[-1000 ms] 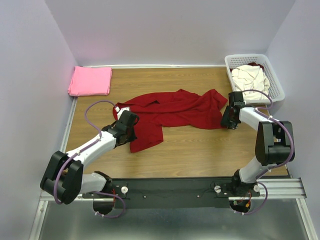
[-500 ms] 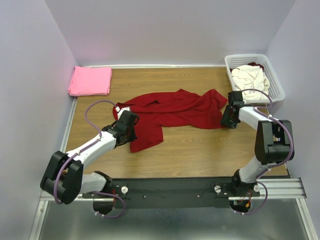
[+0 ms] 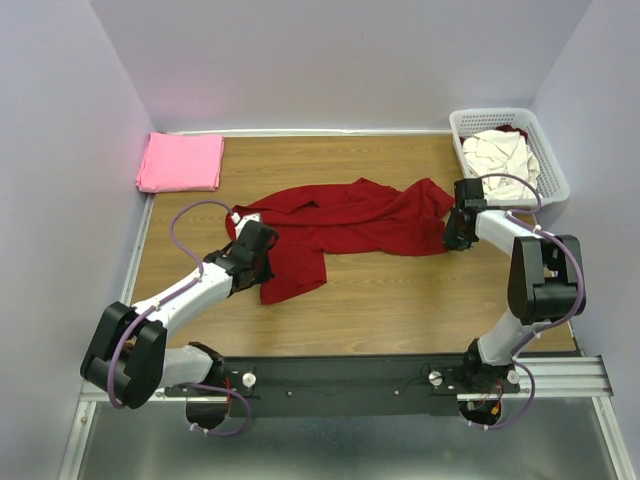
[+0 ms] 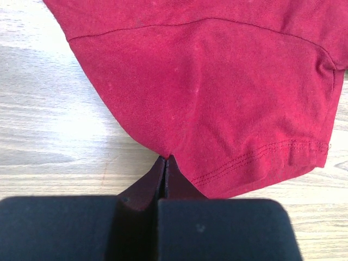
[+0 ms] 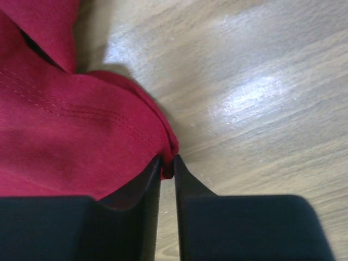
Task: Fold and stack the t-shirts
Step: Flatten the tshirt out
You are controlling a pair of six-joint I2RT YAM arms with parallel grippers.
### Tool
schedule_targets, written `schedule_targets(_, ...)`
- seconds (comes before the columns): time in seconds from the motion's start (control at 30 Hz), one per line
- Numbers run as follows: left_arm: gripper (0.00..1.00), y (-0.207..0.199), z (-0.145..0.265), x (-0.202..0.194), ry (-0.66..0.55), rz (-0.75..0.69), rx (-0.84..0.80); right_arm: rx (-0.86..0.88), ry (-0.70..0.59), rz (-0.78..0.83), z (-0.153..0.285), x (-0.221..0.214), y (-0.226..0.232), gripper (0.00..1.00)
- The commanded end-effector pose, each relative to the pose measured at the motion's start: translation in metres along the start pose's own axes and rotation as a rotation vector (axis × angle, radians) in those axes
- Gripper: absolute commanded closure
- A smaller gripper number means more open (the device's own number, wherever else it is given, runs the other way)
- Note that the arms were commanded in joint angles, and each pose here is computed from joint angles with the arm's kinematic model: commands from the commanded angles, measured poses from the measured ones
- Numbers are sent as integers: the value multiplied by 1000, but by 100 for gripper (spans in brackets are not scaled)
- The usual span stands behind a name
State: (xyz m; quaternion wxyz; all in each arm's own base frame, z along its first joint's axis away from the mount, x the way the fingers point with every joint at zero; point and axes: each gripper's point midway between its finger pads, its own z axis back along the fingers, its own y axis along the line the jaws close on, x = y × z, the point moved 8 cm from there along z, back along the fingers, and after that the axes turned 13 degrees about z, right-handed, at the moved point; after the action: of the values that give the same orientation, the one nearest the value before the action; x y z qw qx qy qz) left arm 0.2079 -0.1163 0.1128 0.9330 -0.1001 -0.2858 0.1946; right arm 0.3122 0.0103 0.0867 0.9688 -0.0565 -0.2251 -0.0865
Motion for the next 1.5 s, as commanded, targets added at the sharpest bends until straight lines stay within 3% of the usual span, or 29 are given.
schedule_targets(0.0, 100, -2, 1, 0, -1, -19, -46, -68, 152, 38, -19, -35, -7, 87)
schedule_targets(0.1, 100, -2, 1, 15, -32, -21, -53, -67, 129, 38, -17, -27, -6, 99)
schedule_targets(0.23, 100, -8, 9, 72, -150, 9, -58, -29, 44, 15, -6, 5, -1, 99)
schedule_targets(0.4, 100, -12, 31, 165, -308, 49, -42, 53, -217, -39, 53, 87, 8, 99)
schedule_targets(0.43, 100, -21, 49, 201, -392, 58, -59, 62, -260, -46, 65, 100, 8, 99)
schedule_targets(0.53, 100, -40, 98, 263, -554, 82, -128, 86, -434, -63, 120, 148, 7, 99)
schedule_targets(0.63, 100, -46, 146, 301, -677, 105, -165, 105, -643, -87, 192, 186, 0, 99)
schedule_targets(0.73, 100, -60, 236, 335, -902, 115, -249, 126, -832, -101, 263, 202, -10, 99)
schedule_targets(0.83, 100, -57, 303, 336, -1084, 111, -279, 141, -981, -105, 324, 198, -22, 99)
schedule_targets(0.93, 100, -39, 380, 311, -1286, 133, -305, 161, -1086, -71, 370, 179, -31, 99)
schedule_targets(1.03, 100, -21, 429, 282, -1417, 145, -316, 158, -1170, -44, 403, 154, -42, 99)
schedule_targets(1.27, 100, 17, 498, 223, -1598, 181, -292, 69, -1310, -19, 452, 97, -68, 99)
schedule_targets(1.47, 100, 24, 502, 213, -1612, 149, -260, -5, -1314, -33, 451, 80, -78, 99)
